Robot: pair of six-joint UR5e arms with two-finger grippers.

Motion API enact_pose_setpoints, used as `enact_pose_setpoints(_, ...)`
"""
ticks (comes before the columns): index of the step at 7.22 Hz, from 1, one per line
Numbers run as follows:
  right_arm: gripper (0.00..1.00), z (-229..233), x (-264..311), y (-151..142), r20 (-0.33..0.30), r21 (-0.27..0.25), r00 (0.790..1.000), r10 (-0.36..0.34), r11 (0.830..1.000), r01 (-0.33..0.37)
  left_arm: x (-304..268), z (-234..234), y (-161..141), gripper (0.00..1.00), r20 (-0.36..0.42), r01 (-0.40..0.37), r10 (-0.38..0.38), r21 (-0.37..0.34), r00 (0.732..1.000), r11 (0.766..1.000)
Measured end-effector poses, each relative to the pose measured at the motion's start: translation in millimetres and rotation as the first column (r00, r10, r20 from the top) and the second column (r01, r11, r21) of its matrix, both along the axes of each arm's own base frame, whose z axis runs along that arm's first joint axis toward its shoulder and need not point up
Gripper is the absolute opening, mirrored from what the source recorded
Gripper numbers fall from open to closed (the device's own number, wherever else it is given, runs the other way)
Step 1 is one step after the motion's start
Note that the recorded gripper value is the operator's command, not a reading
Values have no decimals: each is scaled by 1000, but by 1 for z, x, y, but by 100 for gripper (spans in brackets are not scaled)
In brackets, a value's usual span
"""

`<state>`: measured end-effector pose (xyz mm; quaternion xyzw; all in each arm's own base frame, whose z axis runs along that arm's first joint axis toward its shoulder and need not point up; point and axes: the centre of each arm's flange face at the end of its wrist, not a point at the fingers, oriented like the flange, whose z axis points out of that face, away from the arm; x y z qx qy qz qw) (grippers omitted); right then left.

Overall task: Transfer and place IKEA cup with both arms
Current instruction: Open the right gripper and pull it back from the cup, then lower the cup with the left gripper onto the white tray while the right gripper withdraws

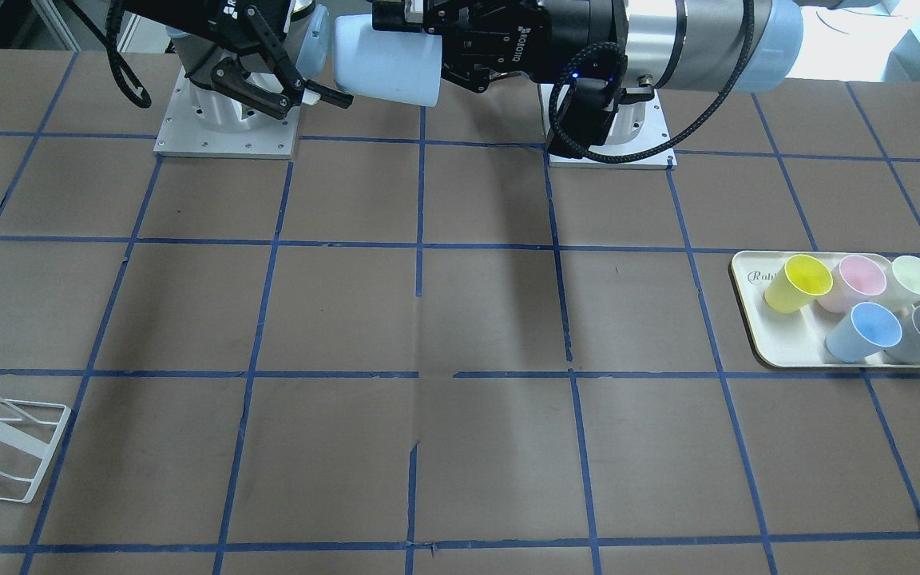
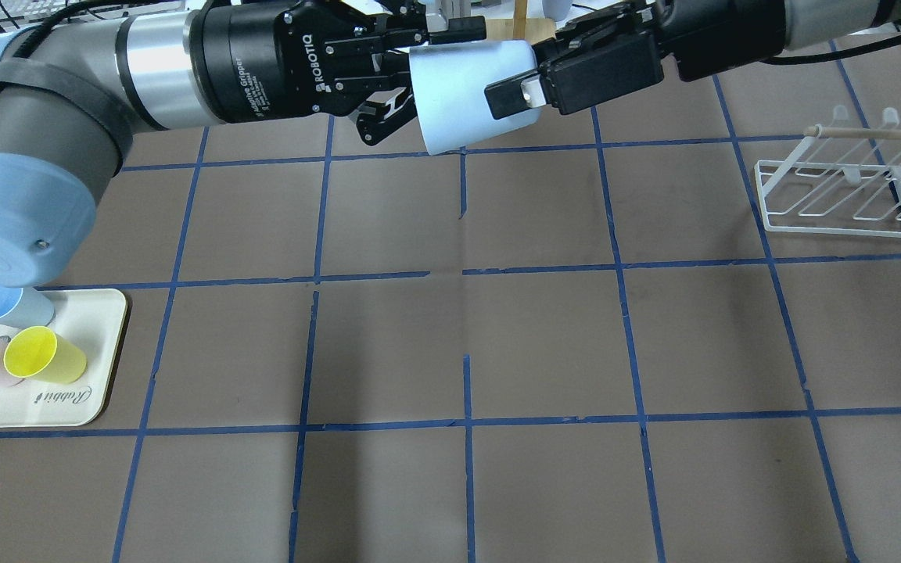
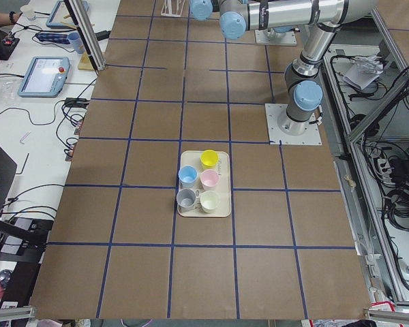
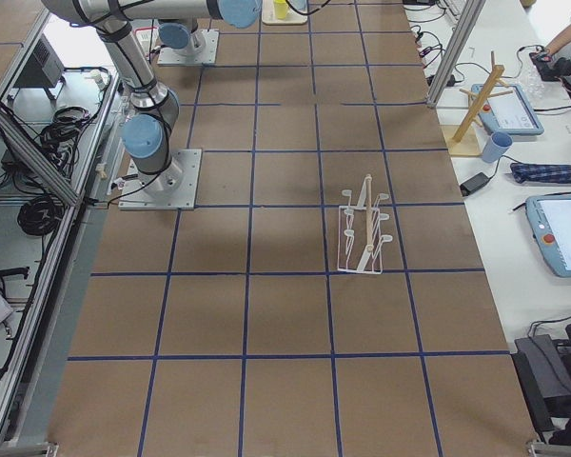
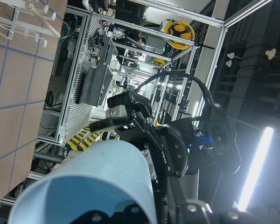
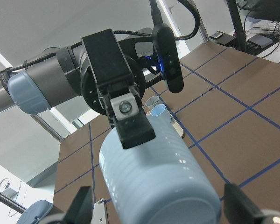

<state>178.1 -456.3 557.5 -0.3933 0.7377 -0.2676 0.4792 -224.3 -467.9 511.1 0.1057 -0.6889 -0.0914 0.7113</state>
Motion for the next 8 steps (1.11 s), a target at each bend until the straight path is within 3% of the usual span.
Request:
enact_pose_setpoints(2, 100, -2, -5, -1, -44, 16, 999, -3, 1000, 4, 5, 0, -2, 26, 9, -8, 8, 8, 1000, 1000)
enact_pose_setpoints(4, 100, -2, -16, 0, -204, 73, 979, -12, 997, 28, 34, -1, -12, 0, 126, -56, 54, 15, 991, 998)
enact_pose_setpoints(6, 100, -9, -31, 2, -419, 141, 908, -16, 987, 83, 79, -10, -26, 0, 284, -135, 126, 14, 951, 991)
enact_pose_setpoints(7, 100, -16, -40, 3, -525, 179, 851, -24, 974, 137, 90, -18, -28, 0, 381, -147, 134, 4, 915, 989)
enact_pose_setpoints(8, 100, -22, -50, 4, -633, 213, 773, -42, 951, 225, 99, -28, -29, 0, 509, -147, 131, -9, 851, 989)
